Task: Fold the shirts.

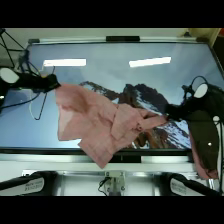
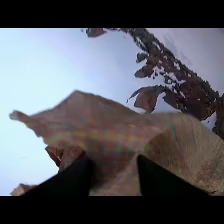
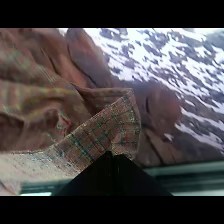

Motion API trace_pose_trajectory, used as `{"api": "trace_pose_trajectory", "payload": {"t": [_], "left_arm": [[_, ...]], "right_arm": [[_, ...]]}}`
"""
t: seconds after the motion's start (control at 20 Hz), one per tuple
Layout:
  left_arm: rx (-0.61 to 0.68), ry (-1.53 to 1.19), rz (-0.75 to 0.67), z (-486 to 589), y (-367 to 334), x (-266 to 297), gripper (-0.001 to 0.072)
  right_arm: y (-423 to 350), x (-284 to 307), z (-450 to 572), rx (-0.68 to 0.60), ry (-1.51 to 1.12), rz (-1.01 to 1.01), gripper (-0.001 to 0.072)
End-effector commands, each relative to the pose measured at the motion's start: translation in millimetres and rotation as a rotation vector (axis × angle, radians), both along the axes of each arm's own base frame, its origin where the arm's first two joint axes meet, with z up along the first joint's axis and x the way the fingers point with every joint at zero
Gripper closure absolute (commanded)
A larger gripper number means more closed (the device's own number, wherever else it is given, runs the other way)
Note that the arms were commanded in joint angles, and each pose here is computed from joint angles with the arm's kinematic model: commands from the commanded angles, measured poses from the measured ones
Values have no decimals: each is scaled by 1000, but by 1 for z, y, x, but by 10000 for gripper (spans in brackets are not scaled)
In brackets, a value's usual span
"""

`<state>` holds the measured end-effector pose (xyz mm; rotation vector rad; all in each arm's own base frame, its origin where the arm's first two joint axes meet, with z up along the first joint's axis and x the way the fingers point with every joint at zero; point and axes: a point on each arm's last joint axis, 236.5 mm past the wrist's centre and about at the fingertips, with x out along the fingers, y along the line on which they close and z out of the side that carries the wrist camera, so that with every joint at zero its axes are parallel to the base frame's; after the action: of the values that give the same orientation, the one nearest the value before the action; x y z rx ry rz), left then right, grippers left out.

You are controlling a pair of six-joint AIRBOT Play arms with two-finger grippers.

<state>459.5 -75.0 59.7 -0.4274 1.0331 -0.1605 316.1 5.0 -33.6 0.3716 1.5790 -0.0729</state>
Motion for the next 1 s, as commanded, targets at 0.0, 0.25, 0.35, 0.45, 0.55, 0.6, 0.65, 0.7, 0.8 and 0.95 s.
{"api": "trace_pose_trajectory", "payload": {"t": [0.0,0.25,0.35,0.45,0.55,0.6,0.65,0.7,0.8,0.95], "left_arm": [[-95,138,-16,-44,-20,-3,141],[-26,289,-61,-7,39,-46,193],[56,345,-46,2,67,-73,252],[113,368,-38,3,77,-98,247],[102,421,-47,-13,69,-130,128],[94,460,-50,-29,65,-148,82],[86,491,-46,-47,61,-165,83],[75,518,-40,-67,57,-180,83],[10,536,-13,-100,41,-200,83],[-80,509,41,-132,24,-203,84]], "right_arm": [[0,18,-19,15,-36,-38,535],[-18,31,42,-5,-130,72,150],[-22,30,72,-34,-200,84,151],[-19,20,93,-44,-236,95,141],[-1,4,102,22,-233,115,39],[15,-7,98,87,-218,132,39],[31,-19,90,153,-193,142,39],[46,-35,76,204,-150,150,39],[70,-63,43,233,-64,194,39],[106,-85,1,227,-12,260,39]]}}
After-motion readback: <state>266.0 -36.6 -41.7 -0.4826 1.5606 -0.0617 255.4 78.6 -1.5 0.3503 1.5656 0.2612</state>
